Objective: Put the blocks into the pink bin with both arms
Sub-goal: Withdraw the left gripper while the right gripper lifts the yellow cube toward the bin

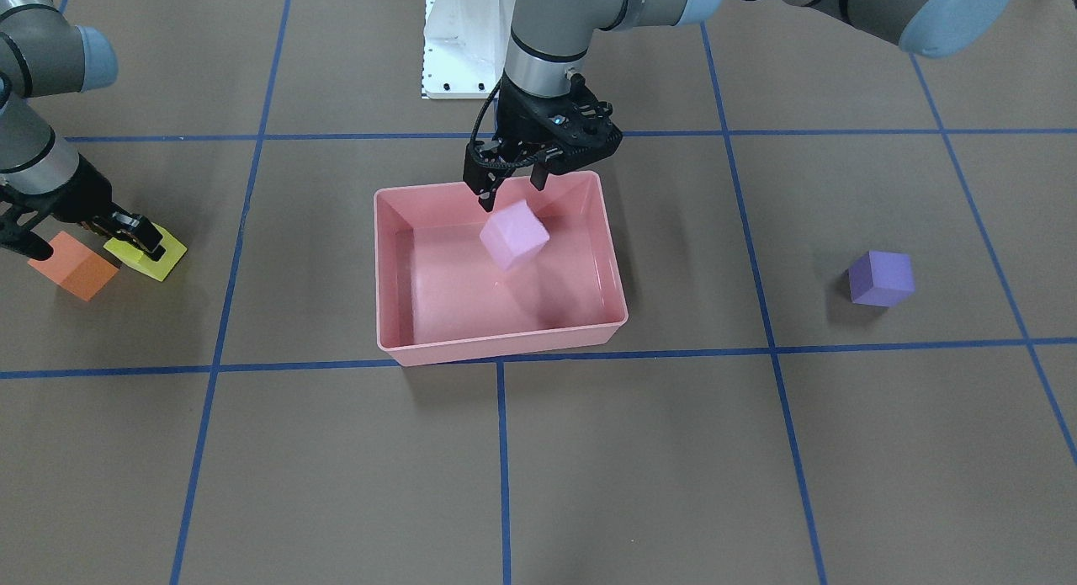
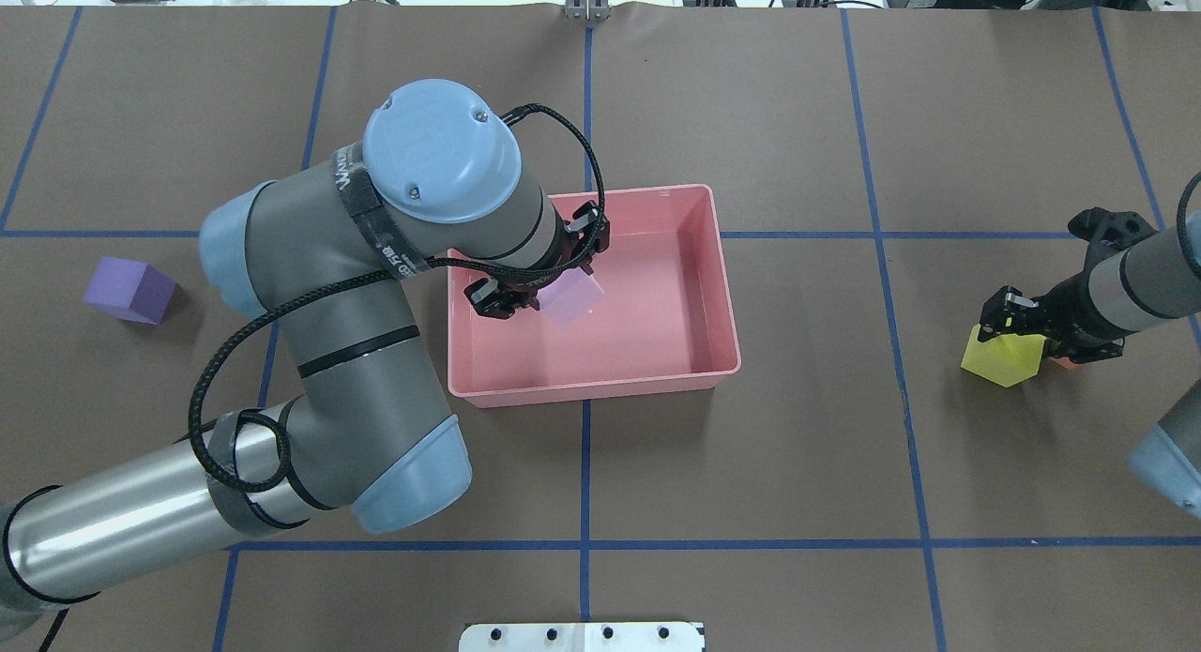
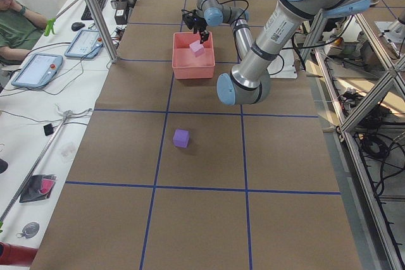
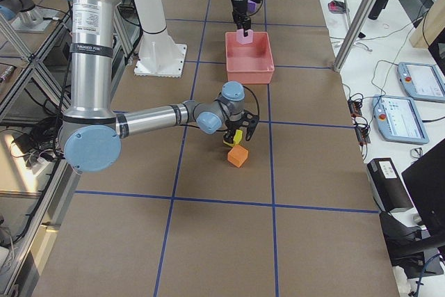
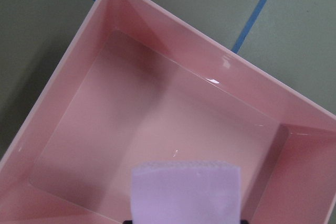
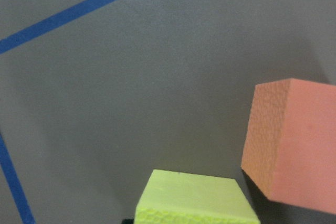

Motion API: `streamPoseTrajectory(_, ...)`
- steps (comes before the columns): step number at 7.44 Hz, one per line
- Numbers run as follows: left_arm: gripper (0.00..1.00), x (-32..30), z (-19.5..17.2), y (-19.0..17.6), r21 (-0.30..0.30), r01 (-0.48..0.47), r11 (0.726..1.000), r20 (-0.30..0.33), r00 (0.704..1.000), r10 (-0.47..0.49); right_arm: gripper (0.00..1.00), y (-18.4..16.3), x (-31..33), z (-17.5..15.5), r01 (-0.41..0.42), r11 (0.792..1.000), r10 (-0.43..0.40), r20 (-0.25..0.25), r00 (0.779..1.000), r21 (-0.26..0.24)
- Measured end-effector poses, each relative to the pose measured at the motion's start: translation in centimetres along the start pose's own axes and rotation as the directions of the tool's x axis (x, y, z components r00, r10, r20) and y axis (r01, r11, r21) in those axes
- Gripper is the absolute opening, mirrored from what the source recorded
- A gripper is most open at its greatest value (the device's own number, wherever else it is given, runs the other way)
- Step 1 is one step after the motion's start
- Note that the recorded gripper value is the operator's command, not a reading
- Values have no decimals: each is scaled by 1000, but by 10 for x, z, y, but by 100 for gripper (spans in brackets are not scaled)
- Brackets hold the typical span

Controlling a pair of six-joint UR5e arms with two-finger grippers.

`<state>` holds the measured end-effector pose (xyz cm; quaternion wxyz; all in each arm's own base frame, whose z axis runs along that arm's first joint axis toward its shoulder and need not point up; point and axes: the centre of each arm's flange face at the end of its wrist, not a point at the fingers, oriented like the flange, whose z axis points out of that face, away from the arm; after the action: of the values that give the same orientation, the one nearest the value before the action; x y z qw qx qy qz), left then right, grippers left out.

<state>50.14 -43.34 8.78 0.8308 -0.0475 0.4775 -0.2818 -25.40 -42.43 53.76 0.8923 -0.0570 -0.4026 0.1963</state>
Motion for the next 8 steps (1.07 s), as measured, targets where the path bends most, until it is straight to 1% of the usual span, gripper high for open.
streamPoseTrajectory(1, 100, 2, -4, 2, -2, -3, 1000, -9, 1000, 3, 0, -2, -11, -17, -13, 1000, 13, 20, 1000, -21)
streamPoseTrajectory(2, 100, 3, -8, 2, -3, -9, 1000, -15, 1000, 9, 0, -10, -36, -44, -34, 999, 36, 47, 998, -42)
streamPoseTrajectory(3, 100, 3, -14, -2, 0, -30, 1000, -21, 999, 30, 0, -17, -77, -75, -45, 997, 50, 74, 996, -60)
streamPoseTrajectory(4, 100, -1, -26, -14, 7, -92, 996, -11, 996, 92, 0, -21, -127, -108, -41, 997, 48, 100, 994, -68)
streamPoseTrajectory(5, 100, -15, -38, -30, 15, -185, 983, 28, 983, 184, 0, -22, -170, -135, -14, 998, 22, 125, 992, -63)
streamPoseTrajectory(6, 100, -42, -48, -51, 21, -281, 960, 82, 957, 278, 0, -19, -201, -156, 37, 998, -29, 150, 988, -49)
streamPoseTrajectory(7, 100, -82, -55, -80, 26, -372, 928, 133, 921, 366, 0, -17, -220, -173, 118, 993, -113, 175, 978, -19)
streamPoseTrajectory(8, 100, -121, -61, -111, 27, -458, 888, 180, 876, 447, 0, -13, -236, -188, 219, 975, -219, 196, 956, 26)
